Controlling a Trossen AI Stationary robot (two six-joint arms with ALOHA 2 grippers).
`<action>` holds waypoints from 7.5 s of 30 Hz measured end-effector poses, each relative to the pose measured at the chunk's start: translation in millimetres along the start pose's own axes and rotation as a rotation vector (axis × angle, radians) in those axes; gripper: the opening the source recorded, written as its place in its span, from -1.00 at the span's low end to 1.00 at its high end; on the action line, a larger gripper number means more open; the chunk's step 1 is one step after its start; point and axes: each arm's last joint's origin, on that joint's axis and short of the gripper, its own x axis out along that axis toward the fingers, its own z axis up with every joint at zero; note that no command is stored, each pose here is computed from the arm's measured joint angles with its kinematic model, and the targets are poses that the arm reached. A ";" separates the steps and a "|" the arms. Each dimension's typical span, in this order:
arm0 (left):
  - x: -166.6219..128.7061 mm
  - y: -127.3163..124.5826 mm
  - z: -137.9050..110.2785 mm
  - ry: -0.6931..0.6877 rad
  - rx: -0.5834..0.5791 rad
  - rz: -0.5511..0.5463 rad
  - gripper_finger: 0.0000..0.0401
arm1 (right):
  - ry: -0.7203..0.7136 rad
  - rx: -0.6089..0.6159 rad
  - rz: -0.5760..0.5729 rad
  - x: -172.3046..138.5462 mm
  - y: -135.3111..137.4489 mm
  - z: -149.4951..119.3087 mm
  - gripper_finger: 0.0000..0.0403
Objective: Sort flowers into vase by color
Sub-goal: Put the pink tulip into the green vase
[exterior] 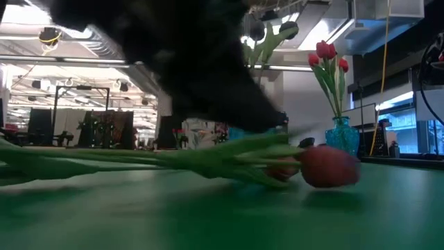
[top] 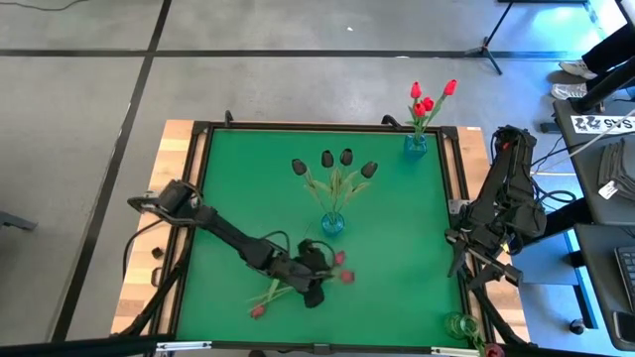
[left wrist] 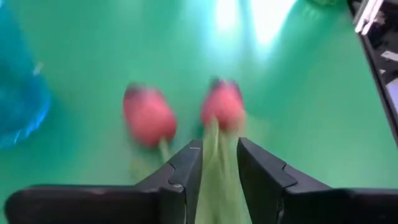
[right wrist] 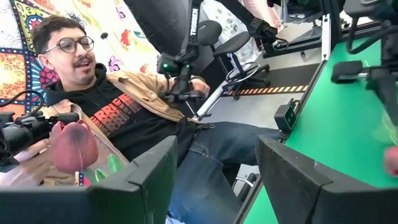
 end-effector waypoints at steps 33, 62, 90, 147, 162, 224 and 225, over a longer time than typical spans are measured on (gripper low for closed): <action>39.9 -26.1 -7.0 0.050 0.216 0.060 -0.23 | -0.041 -0.055 -0.073 0.0 -2.1 1.1 0.08; 41.1 -25.5 126.7 -0.468 0.000 -0.045 -0.91 | -0.047 -0.053 -0.081 0.0 -2.3 1.3 0.08; 41.0 -22.6 62.9 -0.080 -0.044 0.286 -0.37 | -0.016 -0.073 -0.132 -0.2 -5.9 -2.8 0.08; -98.2 59.5 -20.2 -0.417 -0.116 0.657 -0.67 | -0.542 1.454 -1.108 118.5 -191.3 -55.0 -0.11; -92.5 71.8 -25.5 -0.428 -0.189 0.645 -0.67 | -0.638 1.471 -1.121 124.3 -228.3 -55.2 -0.14; -97.8 26.5 -4.1 -0.514 -0.340 0.251 -0.67 | -0.410 -0.158 0.375 6.5 -11.3 79.9 -0.94; -98.6 25.2 -4.4 -0.515 -0.341 0.243 -0.67 | -0.410 -0.162 0.386 5.0 -10.1 80.5 -0.94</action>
